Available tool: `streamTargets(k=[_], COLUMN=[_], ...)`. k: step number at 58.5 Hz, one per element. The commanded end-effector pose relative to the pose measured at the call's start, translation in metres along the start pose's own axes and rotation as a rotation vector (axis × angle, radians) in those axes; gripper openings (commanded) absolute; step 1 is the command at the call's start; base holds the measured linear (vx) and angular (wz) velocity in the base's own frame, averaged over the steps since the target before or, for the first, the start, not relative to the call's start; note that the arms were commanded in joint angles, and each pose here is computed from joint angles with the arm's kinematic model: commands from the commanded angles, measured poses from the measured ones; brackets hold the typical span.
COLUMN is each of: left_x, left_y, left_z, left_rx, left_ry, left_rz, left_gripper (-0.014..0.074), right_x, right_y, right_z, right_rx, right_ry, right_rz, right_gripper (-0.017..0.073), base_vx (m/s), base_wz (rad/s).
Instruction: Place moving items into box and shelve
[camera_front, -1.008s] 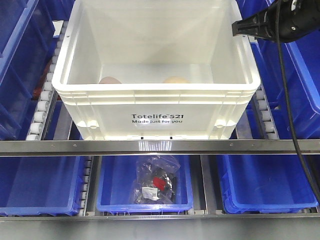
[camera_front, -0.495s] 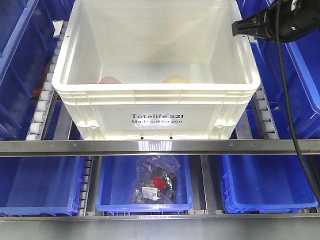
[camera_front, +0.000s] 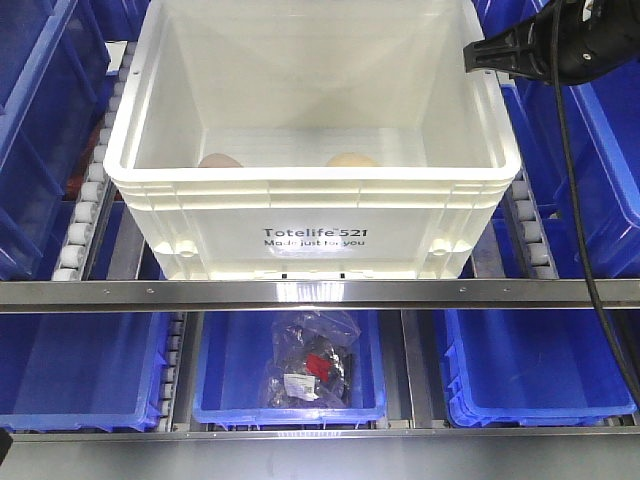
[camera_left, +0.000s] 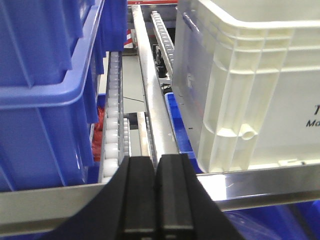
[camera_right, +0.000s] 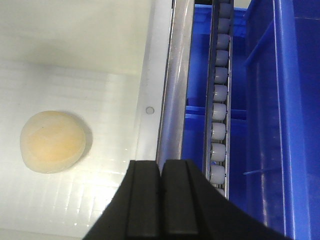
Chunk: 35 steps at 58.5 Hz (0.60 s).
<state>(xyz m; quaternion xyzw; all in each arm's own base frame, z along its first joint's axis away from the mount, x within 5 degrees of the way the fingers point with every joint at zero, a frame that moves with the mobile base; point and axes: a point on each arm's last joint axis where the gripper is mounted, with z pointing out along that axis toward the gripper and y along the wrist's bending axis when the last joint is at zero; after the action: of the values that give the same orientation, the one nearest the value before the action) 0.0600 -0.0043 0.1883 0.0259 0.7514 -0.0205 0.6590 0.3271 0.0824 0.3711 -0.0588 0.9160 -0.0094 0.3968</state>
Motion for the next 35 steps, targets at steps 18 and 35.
streamTargets(k=[18, 35], left_x=[-0.016, -0.023], left_y=[0.001, 0.002], left_z=[-0.001, -0.002], left_rx=[-0.013, -0.020], left_ry=[-0.155, -0.232], left_rz=[-0.037, -0.036], left_gripper=[-0.0006, -0.0006], right_x=[-0.015, -0.015], right_y=[-0.003, -0.003], right_z=[-0.024, -0.024], right_rx=[-0.004, -0.004], right_ry=[-0.123, -0.123], right_rz=[-0.006, -0.006], right_gripper=[-0.0008, -0.0008], base_vx=[0.00, 0.00], base_wz=[0.00, 0.00])
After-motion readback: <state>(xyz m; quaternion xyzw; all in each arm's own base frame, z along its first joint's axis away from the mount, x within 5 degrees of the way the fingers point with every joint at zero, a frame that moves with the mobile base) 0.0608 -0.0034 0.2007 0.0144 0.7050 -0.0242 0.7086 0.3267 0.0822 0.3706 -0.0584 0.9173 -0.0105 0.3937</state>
